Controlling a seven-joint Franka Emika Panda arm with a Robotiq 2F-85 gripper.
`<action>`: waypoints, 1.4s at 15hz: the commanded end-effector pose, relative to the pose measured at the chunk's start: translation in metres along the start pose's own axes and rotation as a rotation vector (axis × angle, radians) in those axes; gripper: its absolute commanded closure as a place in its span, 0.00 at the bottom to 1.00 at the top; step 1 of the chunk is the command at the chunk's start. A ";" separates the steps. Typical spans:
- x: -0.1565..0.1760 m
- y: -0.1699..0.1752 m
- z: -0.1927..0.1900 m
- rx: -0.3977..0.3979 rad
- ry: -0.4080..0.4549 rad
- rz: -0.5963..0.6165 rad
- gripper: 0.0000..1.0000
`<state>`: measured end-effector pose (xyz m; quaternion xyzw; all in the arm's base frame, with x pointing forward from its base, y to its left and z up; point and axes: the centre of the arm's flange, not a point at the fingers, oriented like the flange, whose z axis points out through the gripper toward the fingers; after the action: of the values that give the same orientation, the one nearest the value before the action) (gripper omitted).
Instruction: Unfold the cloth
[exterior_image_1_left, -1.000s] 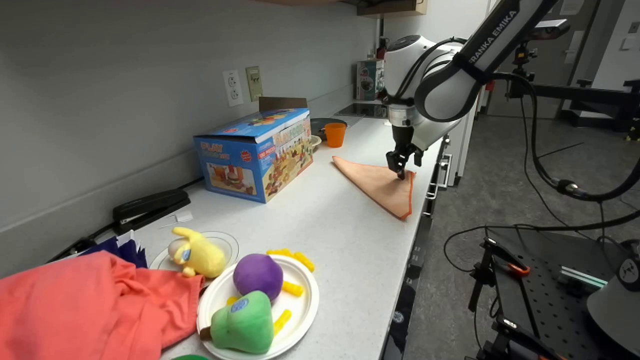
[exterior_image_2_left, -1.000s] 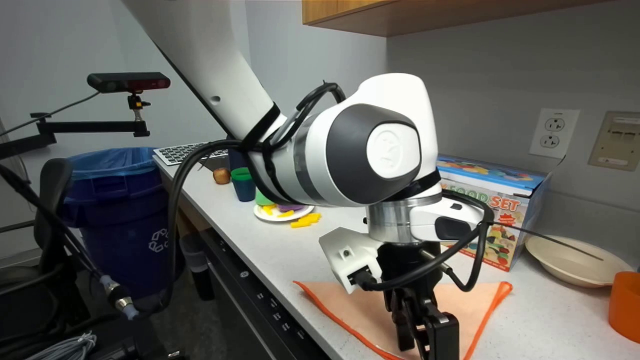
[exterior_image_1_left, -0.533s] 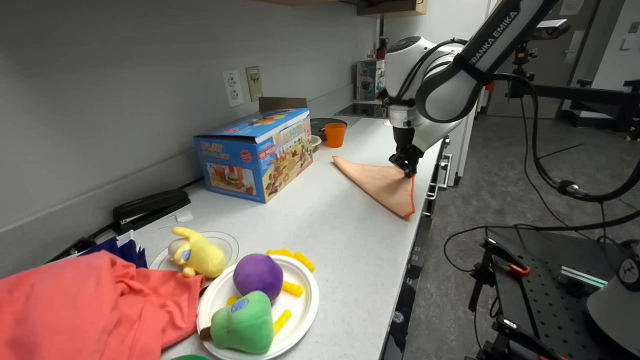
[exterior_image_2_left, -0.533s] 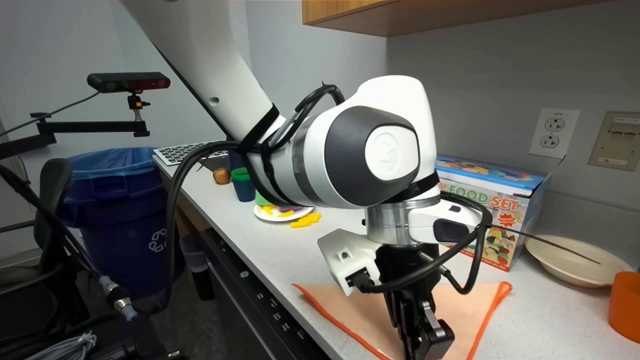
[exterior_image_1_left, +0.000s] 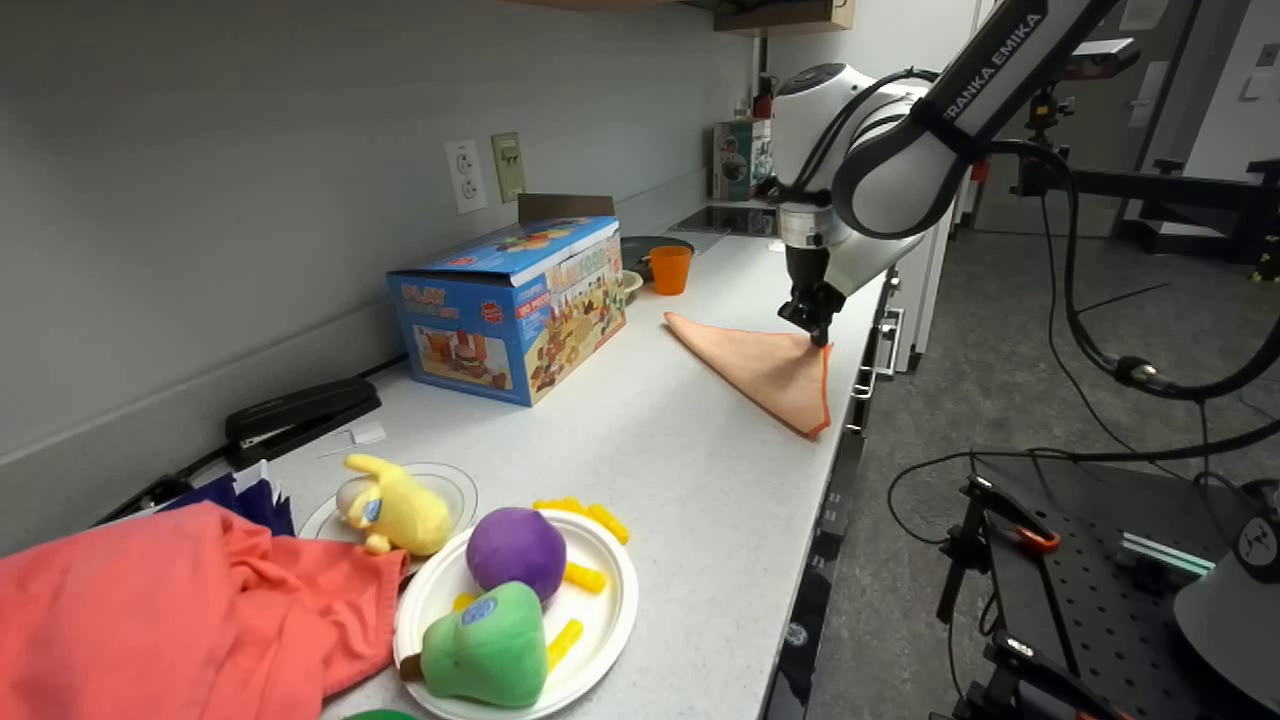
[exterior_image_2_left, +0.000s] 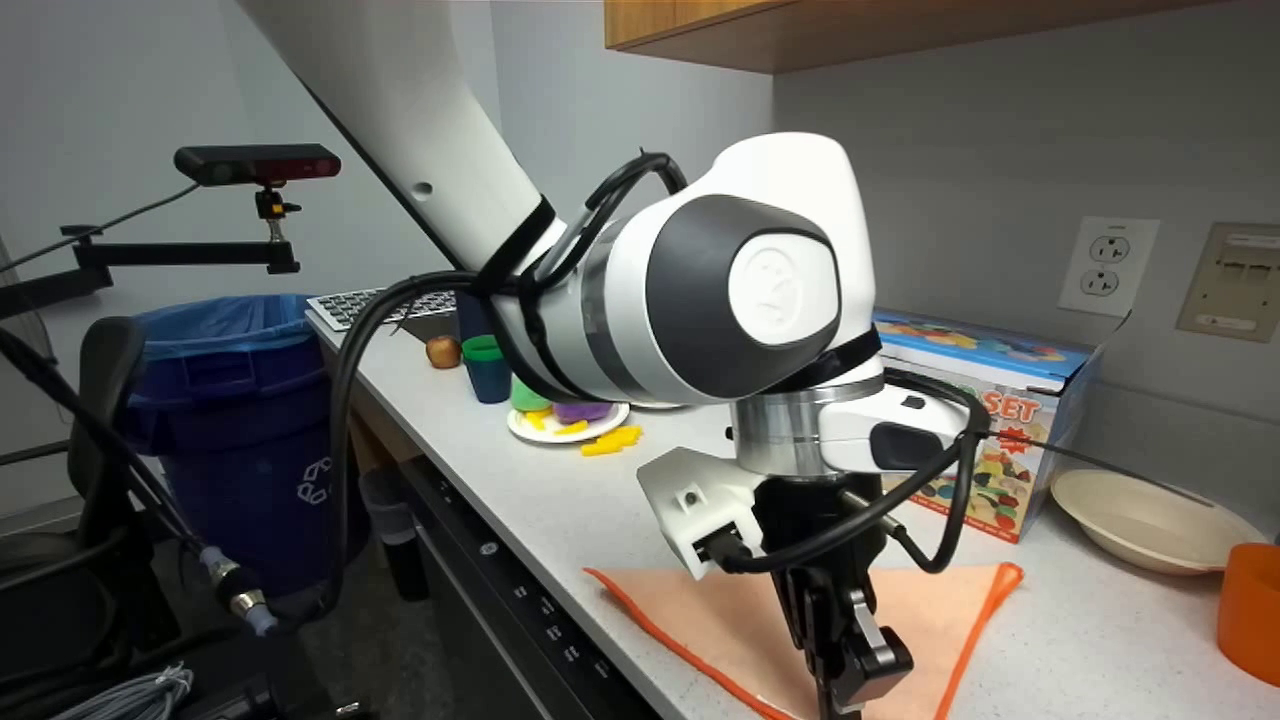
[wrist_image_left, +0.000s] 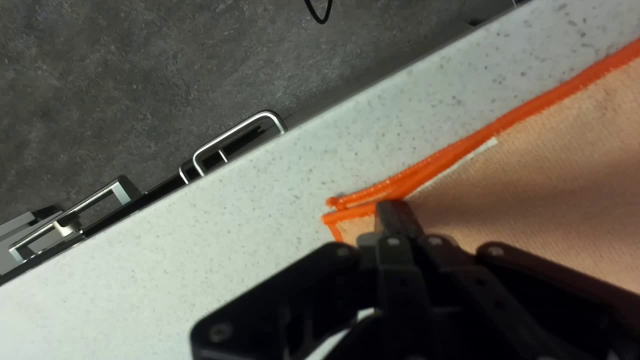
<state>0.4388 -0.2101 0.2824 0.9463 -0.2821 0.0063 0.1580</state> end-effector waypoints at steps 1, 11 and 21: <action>-0.007 0.012 -0.022 0.040 0.031 -0.006 1.00; 0.004 -0.068 -0.121 0.191 0.217 -0.097 1.00; 0.009 -0.196 -0.213 0.368 0.282 -0.203 1.00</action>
<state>0.5397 -0.0195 0.4277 0.9663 -0.1810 0.1809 0.0277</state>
